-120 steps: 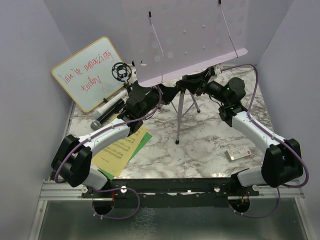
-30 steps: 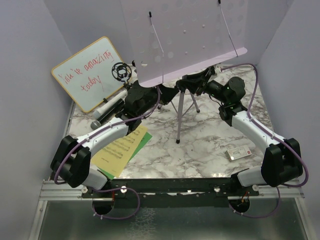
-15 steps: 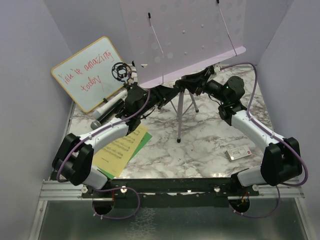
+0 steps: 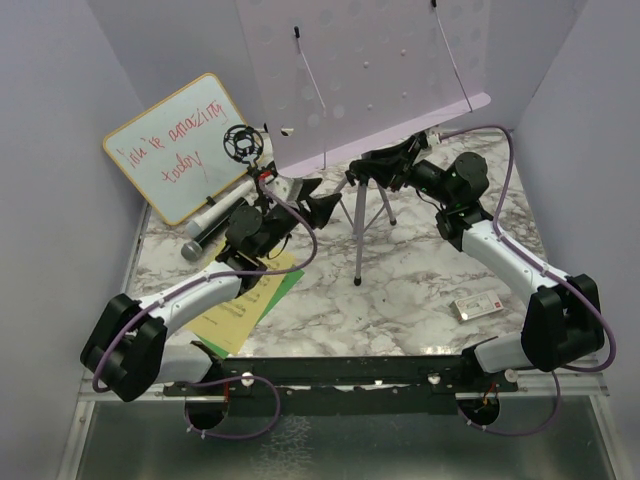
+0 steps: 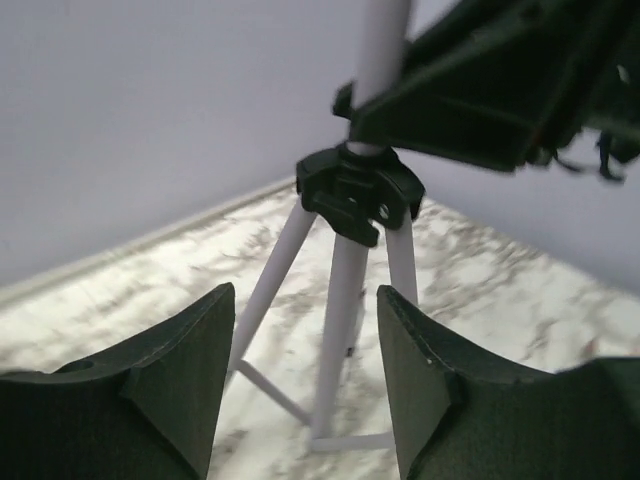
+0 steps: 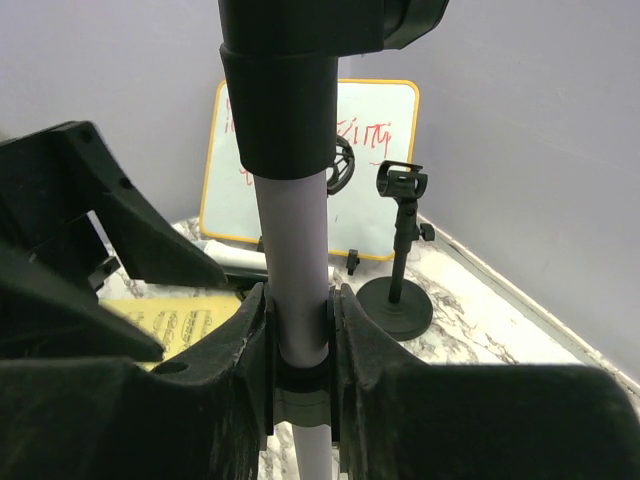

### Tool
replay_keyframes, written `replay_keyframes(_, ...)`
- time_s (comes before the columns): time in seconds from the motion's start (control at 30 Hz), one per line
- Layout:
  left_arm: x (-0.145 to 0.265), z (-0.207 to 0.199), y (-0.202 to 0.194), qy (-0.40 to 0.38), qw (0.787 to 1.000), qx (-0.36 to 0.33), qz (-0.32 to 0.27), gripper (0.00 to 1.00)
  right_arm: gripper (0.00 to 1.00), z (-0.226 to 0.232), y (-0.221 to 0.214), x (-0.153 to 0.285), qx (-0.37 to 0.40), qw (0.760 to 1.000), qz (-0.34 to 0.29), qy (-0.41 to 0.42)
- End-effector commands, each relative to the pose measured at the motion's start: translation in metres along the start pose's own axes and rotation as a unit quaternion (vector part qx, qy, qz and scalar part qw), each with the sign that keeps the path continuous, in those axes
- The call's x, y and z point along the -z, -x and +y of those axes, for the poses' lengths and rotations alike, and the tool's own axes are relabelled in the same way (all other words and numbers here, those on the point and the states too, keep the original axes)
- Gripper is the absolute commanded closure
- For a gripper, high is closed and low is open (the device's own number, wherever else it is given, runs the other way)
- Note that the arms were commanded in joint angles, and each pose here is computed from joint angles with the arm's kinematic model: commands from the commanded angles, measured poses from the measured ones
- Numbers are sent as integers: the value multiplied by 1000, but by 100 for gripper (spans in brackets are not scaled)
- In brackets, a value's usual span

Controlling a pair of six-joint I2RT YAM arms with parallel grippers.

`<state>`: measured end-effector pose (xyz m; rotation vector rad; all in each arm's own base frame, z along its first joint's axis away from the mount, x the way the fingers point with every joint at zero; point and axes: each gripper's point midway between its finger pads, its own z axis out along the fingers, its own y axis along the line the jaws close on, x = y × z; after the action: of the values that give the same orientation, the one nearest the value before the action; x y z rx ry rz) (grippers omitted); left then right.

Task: Pack up the instrument practice props
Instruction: Unscrew the knob on the music stand.

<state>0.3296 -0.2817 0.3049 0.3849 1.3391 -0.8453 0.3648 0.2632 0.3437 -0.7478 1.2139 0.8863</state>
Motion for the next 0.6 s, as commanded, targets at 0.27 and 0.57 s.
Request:
replay_keyframes(0.27,2,-26,6,-106,830,-542,-78,36,99,24,-29,1,-62,995,54,53)
replay_keyframes(0.57,-22,-22,-3,-100,733,-671,-52,38,99,26,-27,2,-58,995,52,56)
